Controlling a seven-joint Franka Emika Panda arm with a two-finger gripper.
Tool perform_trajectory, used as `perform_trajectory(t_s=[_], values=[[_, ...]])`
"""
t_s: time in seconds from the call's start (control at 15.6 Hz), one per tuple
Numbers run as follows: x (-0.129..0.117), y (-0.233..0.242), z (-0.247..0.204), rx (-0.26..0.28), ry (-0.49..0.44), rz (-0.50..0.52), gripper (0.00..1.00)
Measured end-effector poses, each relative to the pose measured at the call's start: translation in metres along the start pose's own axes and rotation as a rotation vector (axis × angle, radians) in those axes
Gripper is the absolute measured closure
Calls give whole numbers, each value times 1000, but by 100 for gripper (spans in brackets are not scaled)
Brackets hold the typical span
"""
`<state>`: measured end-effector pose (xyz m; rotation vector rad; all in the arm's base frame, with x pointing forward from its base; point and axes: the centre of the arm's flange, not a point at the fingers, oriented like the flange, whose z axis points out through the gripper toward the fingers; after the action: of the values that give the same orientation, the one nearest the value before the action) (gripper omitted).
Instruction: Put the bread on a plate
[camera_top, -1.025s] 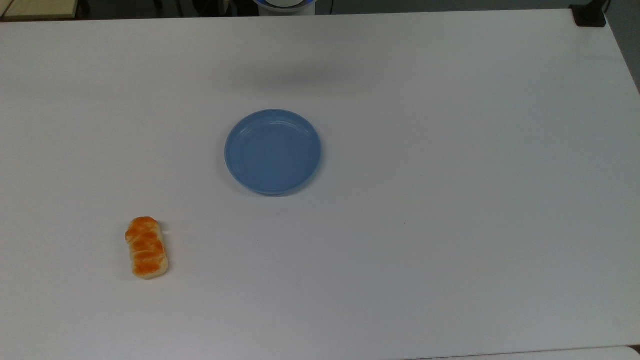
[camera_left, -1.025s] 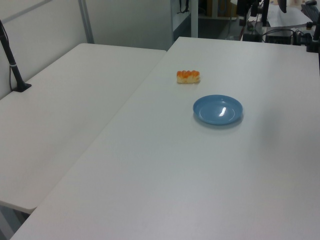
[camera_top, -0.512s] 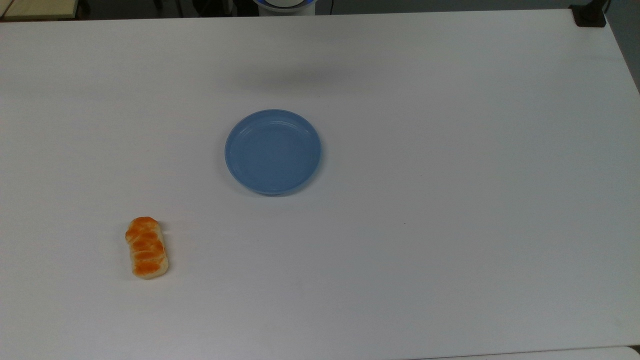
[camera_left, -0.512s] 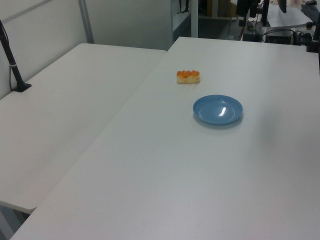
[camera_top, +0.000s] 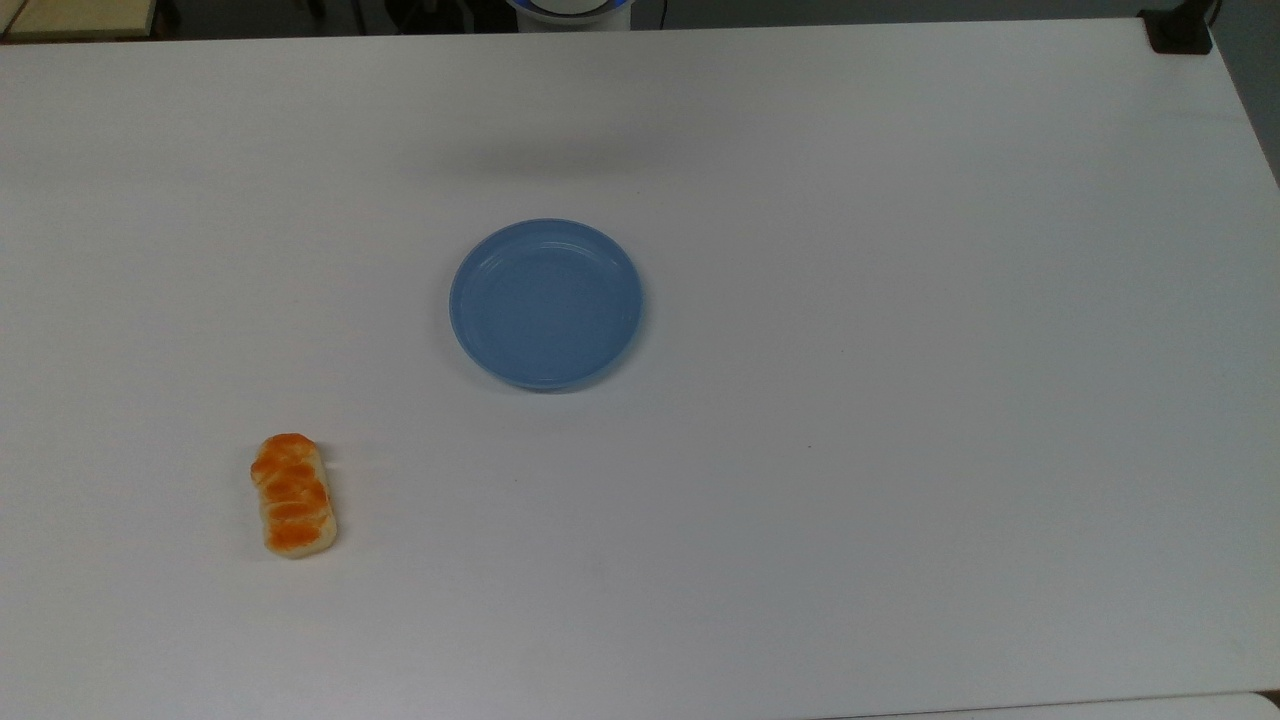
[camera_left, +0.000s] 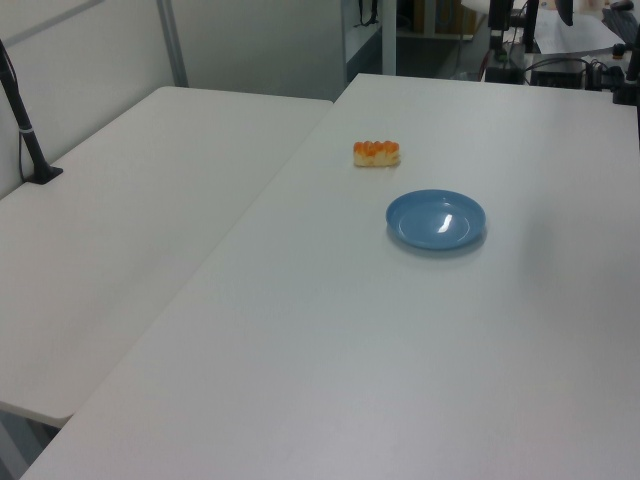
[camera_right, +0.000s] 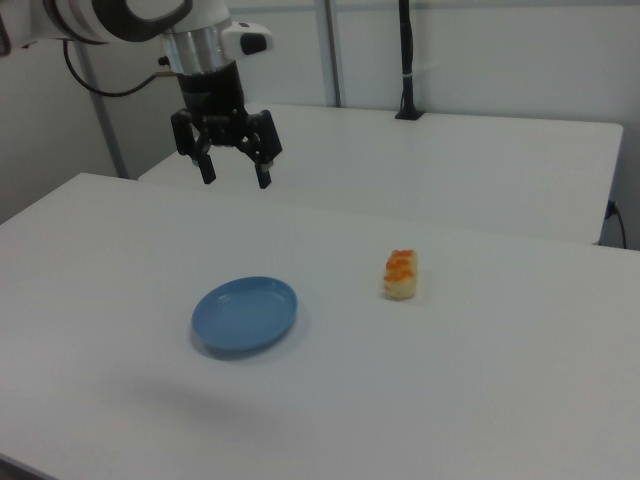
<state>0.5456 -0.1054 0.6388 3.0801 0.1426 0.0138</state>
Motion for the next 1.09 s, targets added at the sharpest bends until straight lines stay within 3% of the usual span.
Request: perform_trajectory(t_s=[0.45, 1.09], values=[[-2, 31, 1, -19, 41, -137, 0], [43, 40, 30, -53, 100, -148, 0]])
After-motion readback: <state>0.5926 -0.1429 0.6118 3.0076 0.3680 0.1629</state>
